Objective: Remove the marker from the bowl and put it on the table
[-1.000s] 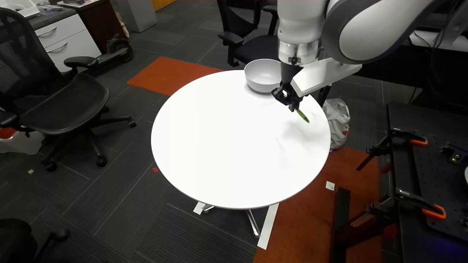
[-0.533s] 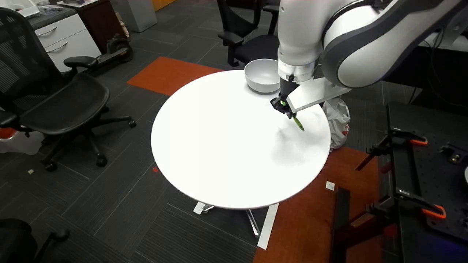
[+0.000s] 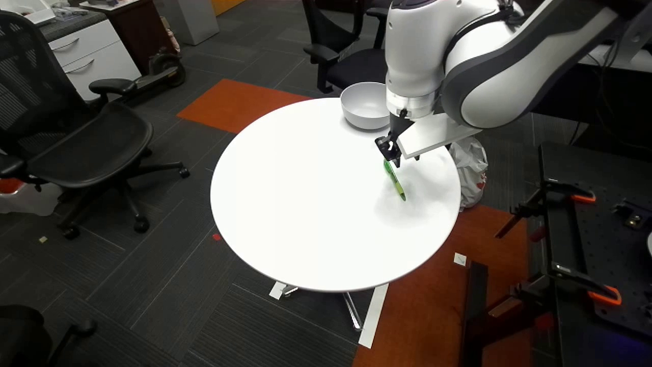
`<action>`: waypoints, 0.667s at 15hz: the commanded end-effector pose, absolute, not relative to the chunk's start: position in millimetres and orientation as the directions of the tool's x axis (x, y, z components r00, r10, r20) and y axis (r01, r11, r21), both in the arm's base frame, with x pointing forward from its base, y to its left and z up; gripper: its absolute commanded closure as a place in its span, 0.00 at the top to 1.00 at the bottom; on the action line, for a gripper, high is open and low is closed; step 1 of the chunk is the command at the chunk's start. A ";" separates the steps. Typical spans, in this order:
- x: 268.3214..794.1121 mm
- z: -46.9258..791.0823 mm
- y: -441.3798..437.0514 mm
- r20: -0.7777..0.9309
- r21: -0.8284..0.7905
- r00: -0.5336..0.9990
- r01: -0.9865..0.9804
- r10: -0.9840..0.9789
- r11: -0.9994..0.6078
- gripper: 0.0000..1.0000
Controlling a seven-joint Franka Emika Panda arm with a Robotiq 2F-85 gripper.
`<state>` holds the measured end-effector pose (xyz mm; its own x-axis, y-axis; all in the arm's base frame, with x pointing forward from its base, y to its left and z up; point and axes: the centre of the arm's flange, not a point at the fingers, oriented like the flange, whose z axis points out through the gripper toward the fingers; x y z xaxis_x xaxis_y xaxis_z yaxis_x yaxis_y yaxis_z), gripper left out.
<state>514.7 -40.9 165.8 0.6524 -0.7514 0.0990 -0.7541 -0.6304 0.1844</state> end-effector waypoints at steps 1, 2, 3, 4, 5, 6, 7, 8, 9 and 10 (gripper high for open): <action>520.3 189.4 -45.8 0.159 0.166 0.635 -0.772 -0.756 -0.613 0.81; 521.1 198.3 -48.7 0.174 0.160 0.634 -0.773 -0.754 -0.614 0.89; 522.5 205.3 -51.0 0.185 0.156 0.632 -0.775 -0.753 -0.612 0.96; 522.9 214.9 -53.8 0.200 0.145 0.631 -0.776 -0.750 -0.614 0.99; 523.4 222.5 -55.9 0.214 0.138 0.629 -0.777 -0.747 -0.614 1.00; 523.5 230.0 -58.2 0.229 0.130 0.625 -0.779 -0.746 -0.613 1.00; 524.0 235.7 -59.7 0.240 0.125 0.624 -0.780 -0.744 -0.614 1.00; 524.8 240.7 -60.9 0.248 0.114 0.618 -0.783 -0.746 -0.611 1.00; 525.3 244.6 -60.7 0.253 0.105 0.616 -0.784 -0.746 -0.611 1.00; 526.0 247.1 -59.9 0.255 0.097 0.618 -0.782 -0.744 -0.616 1.00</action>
